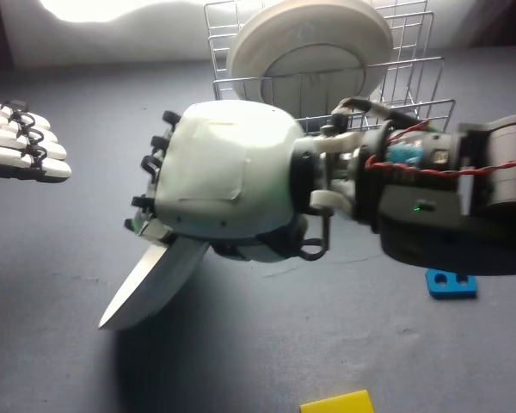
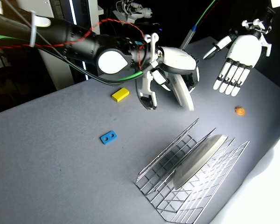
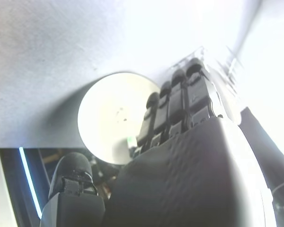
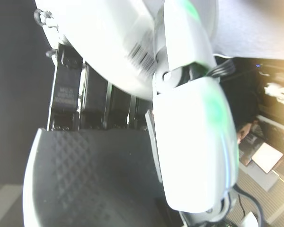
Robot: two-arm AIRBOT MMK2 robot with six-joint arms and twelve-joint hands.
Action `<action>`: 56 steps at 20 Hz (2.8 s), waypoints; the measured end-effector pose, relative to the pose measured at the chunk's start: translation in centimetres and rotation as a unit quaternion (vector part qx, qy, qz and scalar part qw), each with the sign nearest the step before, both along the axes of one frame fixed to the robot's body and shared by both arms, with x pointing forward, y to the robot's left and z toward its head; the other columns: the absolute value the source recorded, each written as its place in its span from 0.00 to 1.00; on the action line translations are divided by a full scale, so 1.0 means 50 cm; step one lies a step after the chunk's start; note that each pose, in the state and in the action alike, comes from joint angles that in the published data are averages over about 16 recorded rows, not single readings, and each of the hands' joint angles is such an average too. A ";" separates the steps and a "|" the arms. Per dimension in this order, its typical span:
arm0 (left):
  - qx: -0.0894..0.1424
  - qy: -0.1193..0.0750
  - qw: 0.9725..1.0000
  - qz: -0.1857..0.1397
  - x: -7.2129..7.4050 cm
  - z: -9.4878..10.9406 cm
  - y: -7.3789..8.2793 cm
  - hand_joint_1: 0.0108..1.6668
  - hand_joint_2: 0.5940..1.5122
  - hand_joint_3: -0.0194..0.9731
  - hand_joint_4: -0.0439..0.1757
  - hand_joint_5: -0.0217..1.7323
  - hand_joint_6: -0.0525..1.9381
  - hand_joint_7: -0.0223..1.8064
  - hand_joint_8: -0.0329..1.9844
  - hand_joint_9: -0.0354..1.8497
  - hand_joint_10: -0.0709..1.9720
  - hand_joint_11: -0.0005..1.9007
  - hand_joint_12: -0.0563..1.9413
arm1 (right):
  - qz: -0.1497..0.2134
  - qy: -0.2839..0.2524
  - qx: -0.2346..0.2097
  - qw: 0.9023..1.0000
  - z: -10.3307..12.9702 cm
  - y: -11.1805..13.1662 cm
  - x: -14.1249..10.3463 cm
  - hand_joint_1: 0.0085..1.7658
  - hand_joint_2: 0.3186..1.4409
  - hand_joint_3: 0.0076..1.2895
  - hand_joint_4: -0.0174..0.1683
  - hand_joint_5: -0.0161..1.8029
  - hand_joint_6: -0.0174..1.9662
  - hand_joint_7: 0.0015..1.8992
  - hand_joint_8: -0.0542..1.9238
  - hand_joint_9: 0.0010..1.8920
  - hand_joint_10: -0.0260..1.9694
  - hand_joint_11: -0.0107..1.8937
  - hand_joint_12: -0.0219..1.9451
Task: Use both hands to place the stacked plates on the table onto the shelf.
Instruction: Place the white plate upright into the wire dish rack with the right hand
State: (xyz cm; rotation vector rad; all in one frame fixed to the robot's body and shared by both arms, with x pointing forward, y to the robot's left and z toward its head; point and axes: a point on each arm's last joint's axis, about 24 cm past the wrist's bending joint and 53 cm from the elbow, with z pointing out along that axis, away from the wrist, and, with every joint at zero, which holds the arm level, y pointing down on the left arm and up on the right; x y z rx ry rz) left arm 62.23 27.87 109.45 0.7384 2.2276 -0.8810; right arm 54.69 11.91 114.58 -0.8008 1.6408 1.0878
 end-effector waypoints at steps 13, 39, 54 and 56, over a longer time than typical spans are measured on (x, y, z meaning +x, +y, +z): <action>0.003 -0.001 1.000 -0.002 -0.001 -0.001 0.000 0.01 0.58 0.04 0.23 0.02 0.03 0.02 0.02 0.03 0.04 0.01 0.03 | -0.024 0.019 0.021 0.999 0.093 -0.046 0.001 0.76 0.62 0.01 0.07 0.46 0.54 0.51 0.52 0.53 0.54 0.45 0.56; 0.016 -0.002 1.000 -0.012 -0.007 -0.012 0.003 0.01 0.58 0.04 0.22 0.02 0.03 0.02 0.02 0.03 0.04 0.01 0.03 | -0.038 0.157 0.160 0.974 0.305 -0.131 0.078 0.76 0.62 0.01 0.05 0.46 0.53 0.53 0.51 0.52 0.55 0.45 0.57; 0.020 0.015 1.000 -0.005 -0.013 -0.028 0.007 0.01 0.59 0.04 0.22 0.02 0.03 0.02 0.02 0.03 0.04 0.01 0.03 | -0.219 0.272 0.215 0.912 0.288 -0.261 0.246 0.78 0.62 0.01 0.05 0.46 0.53 0.52 0.51 0.53 0.54 0.45 0.57; 0.020 0.015 1.000 -0.005 -0.013 -0.028 0.007 0.01 0.59 0.04 0.22 0.02 0.03 0.02 0.02 0.03 0.04 0.01 0.03 | -0.233 0.277 0.217 0.907 0.282 -0.274 0.258 0.78 0.62 0.01 0.05 0.46 0.53 0.52 0.51 0.53 0.54 0.45 0.57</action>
